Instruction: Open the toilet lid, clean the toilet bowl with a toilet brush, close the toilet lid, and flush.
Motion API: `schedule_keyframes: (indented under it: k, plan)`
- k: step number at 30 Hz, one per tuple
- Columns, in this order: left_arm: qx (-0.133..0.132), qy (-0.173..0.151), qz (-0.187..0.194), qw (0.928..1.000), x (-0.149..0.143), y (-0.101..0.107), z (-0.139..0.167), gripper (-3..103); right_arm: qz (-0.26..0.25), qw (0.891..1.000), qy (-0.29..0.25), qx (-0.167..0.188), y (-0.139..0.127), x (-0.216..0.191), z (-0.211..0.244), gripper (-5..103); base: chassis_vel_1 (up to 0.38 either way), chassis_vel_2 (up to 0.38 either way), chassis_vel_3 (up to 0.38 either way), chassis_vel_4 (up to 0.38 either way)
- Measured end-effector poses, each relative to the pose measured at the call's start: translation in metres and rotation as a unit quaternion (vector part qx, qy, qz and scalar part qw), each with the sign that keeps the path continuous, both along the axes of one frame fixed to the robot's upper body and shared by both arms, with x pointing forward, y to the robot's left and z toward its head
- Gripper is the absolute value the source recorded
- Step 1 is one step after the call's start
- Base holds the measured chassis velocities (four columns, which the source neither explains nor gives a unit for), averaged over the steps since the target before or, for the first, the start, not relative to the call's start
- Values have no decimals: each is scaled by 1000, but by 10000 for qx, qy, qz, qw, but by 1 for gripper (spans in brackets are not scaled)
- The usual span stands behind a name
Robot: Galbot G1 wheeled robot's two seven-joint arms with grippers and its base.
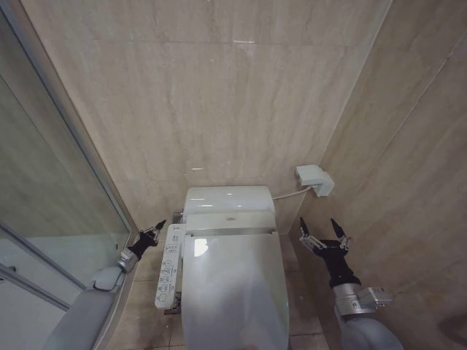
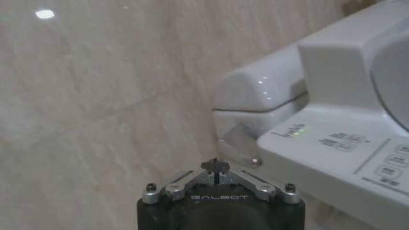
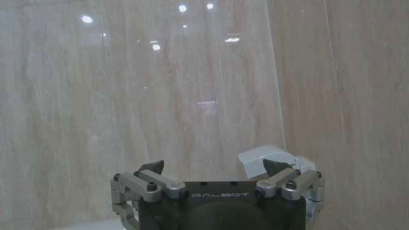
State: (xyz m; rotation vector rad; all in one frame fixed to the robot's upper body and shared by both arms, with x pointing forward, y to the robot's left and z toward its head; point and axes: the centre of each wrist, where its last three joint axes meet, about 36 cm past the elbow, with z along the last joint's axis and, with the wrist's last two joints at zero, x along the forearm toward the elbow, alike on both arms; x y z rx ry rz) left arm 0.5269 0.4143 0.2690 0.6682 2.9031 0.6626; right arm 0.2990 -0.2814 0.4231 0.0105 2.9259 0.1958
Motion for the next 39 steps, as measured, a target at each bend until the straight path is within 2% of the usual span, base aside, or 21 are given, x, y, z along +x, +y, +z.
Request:
schedule_keyframes:
  k: [4,9,10,12,13,16,17,18,20,21,27,28,33,35,36,39]
  plan:
    - [-130,-180,154,9996,-1,4,8,0,0,10000,0,0,0,0,0,100,0,0,0,0]
    - [-594,-674,564,9944,-7,-8,33,0,0,10000,0,0,0,0,0,100,0,0,0,0]
    - [-594,-674,564,9944,-7,-8,33,0,0,10000,0,0,0,0,0,100,0,0,0,0]
    - [-841,-808,807,9899,-12,-16,44,0,0,10000,0,0,0,0,0,100,0,0,0,0]
    - [-841,-808,807,9899,-12,-16,44,0,0,10000,0,0,0,0,0,100,0,0,0,0]
    - [-1196,-973,1132,9815,-23,-30,60,-1,0,10000,0,0,0,0,0,100,0,0,0,0]
    - [-1303,-1021,1188,9790,-25,-33,65,-1,0,10000,0,0,0,0,0,100,0,0,0,0]
    - [-1303,-1021,1188,9790,-25,-33,65,-1,0,10000,0,0,0,0,0,100,0,0,0,0]
    - [-1528,-1136,1237,9739,-31,-40,74,-1,0,10000,0,0,0,0,0,100,0,0,0,0]
    - [-1617,-1180,1253,9717,-34,-43,78,26,0,10000,0,0,0,0,0,100,0,0,0,0]
    - [-1917,-1297,1354,9634,-57,-55,95,26,0,10000,-1,0,0,0,0,100,0,0,0,0]
    - [-1989,-1288,1420,9611,-63,-57,97,53,0,10000,1,0,0,0,0,100,0,0,0,0]
    - [-2298,-1090,1703,9520,-89,-64,101,53,0,10000,0,0,0,0,0,100,0,0,0,0]
    - [-2311,-1058,1797,9503,-102,-60,104,53,0,10000,0,0,0,0,0,100,0,0,0,0]
    - [-2309,-1061,1831,9497,-107,-58,106,80,0,10000,0,0,0,0,0,100,0,0,0,0]
    - [-2312,-1052,1903,9483,-119,-54,106,80,0,10000,0,0,0,0,0,100,0,0,0,0]
